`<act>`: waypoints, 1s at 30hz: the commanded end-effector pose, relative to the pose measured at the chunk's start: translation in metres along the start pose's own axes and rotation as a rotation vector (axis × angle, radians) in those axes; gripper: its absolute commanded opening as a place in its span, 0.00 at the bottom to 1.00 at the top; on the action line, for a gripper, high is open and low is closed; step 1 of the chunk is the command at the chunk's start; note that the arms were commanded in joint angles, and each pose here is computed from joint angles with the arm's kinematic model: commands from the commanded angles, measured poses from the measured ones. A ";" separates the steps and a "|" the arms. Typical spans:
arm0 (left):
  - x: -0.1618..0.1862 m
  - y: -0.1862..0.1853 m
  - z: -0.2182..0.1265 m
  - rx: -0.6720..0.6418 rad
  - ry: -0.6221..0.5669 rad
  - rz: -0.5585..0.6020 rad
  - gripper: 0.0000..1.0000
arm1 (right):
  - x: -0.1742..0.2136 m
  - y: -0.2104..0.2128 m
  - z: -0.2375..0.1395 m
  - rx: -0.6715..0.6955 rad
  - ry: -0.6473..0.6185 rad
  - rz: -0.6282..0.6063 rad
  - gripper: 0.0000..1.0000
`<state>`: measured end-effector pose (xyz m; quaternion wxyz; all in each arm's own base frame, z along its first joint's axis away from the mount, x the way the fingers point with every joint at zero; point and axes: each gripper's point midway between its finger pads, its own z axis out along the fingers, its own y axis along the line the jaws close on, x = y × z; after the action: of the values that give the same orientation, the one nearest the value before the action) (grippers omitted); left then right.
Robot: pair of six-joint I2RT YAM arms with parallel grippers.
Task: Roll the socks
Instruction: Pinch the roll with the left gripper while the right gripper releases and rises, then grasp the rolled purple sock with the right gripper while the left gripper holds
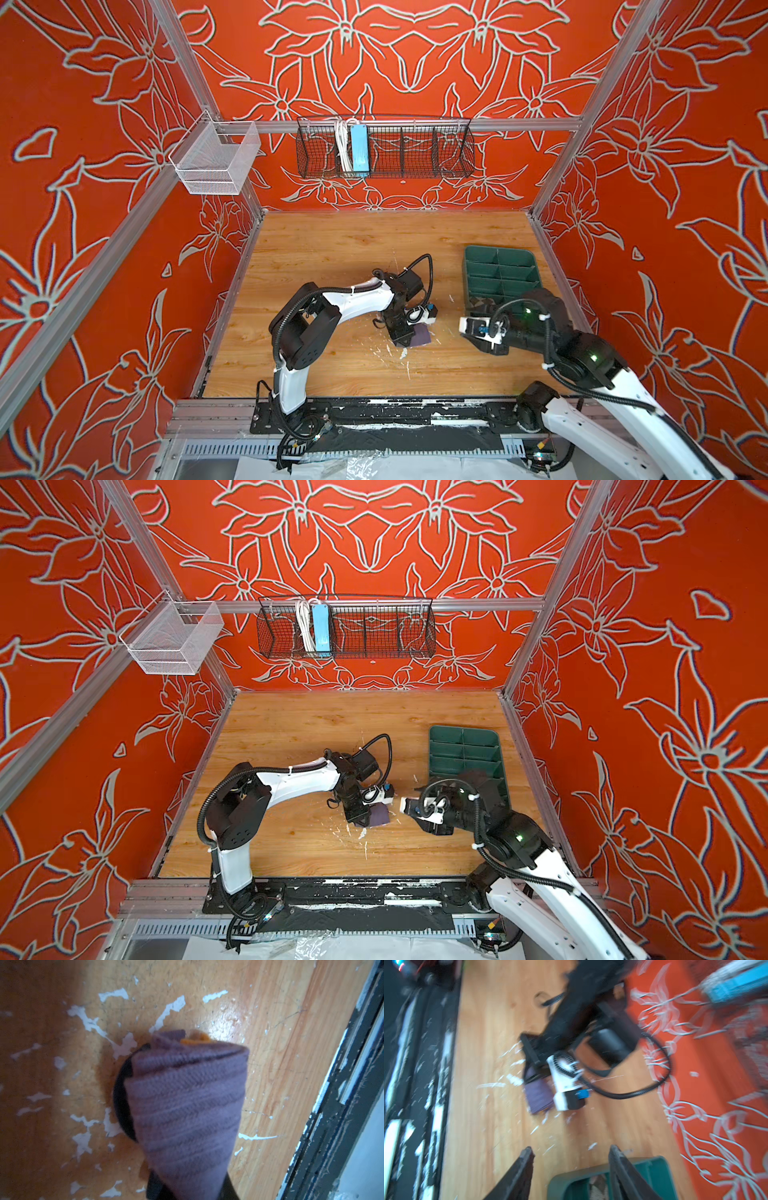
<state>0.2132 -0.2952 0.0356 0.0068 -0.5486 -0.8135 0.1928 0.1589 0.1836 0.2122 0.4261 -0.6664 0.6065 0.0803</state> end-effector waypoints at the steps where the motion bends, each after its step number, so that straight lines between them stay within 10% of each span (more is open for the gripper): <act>1: 0.046 -0.015 0.023 0.115 0.189 -0.085 0.00 | 0.029 0.019 0.023 -0.057 0.202 -0.154 0.61; 10: 0.042 -0.006 0.028 0.177 0.184 -0.147 0.00 | 0.009 0.033 0.111 -0.012 0.135 -0.386 0.64; 23: 0.044 -0.003 0.033 0.203 0.210 -0.176 0.00 | 0.040 0.025 0.190 0.058 0.273 -0.384 0.65; 30: 0.042 0.001 0.030 0.175 0.200 -0.175 0.00 | 0.056 0.053 0.201 -0.106 0.328 -0.348 0.32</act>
<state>0.2180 -0.2910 0.0319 0.0786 -0.4836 -0.8327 0.2580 0.2156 0.2789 0.0367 0.3178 -0.7805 0.5295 -0.0974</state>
